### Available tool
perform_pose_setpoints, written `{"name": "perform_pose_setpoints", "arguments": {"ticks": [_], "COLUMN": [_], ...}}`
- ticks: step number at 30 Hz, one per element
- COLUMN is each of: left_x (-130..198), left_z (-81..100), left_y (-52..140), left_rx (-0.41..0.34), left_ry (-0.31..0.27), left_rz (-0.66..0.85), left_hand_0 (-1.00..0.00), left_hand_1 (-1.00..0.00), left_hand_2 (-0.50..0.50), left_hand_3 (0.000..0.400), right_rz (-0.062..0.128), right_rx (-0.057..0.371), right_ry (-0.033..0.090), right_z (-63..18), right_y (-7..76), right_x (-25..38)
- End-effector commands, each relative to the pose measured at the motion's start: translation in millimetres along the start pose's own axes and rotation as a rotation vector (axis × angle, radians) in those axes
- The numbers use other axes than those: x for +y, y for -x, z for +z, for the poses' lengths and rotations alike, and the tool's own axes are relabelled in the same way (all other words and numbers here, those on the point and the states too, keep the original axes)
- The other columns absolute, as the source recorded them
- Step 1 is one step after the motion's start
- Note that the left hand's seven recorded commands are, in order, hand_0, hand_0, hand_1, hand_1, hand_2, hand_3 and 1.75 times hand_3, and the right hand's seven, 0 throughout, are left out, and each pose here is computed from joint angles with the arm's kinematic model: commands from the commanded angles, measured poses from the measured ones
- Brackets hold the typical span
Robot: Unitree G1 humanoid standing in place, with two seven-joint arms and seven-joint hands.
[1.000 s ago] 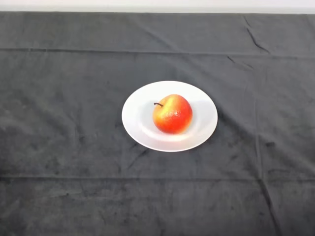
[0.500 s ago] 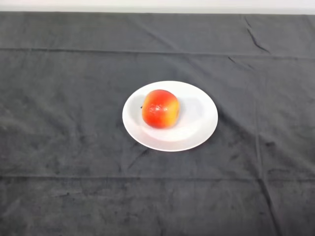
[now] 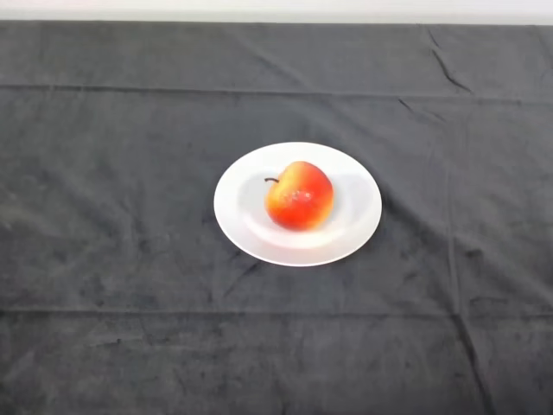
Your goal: Move the apple to the plate
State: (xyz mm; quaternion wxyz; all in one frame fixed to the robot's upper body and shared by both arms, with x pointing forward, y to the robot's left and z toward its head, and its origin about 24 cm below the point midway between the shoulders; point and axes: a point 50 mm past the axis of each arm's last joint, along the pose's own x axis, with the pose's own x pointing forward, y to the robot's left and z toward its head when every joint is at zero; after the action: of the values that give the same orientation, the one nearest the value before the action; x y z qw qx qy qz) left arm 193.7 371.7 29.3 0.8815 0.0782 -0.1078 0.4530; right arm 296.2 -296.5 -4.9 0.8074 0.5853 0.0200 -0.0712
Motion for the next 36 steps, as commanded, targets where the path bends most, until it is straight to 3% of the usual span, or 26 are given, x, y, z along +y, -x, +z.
{"name": "perform_pose_setpoints", "arguments": {"ticks": [1,36], "left_x": [8.8,6.5], "left_z": [13.3,11.2], "left_y": [-20.3,-19.1], "left_rx": [-0.064,-0.061], "left_ry": [-0.021,-0.030], "left_rz": [0.023,0.006], "left_hand_0": [0.00,0.00], "left_hand_1": [0.00,0.00], "left_hand_2": [0.00,0.00], "left_hand_3": [0.000,0.000], "right_rz": [-0.006,-0.005], "right_rx": [-0.016,-0.016], "right_ry": [-0.001,-0.001], "right_z": [6.0,6.0], "right_y": [-0.4,-0.4], "right_x": [1.1,1.1]}}
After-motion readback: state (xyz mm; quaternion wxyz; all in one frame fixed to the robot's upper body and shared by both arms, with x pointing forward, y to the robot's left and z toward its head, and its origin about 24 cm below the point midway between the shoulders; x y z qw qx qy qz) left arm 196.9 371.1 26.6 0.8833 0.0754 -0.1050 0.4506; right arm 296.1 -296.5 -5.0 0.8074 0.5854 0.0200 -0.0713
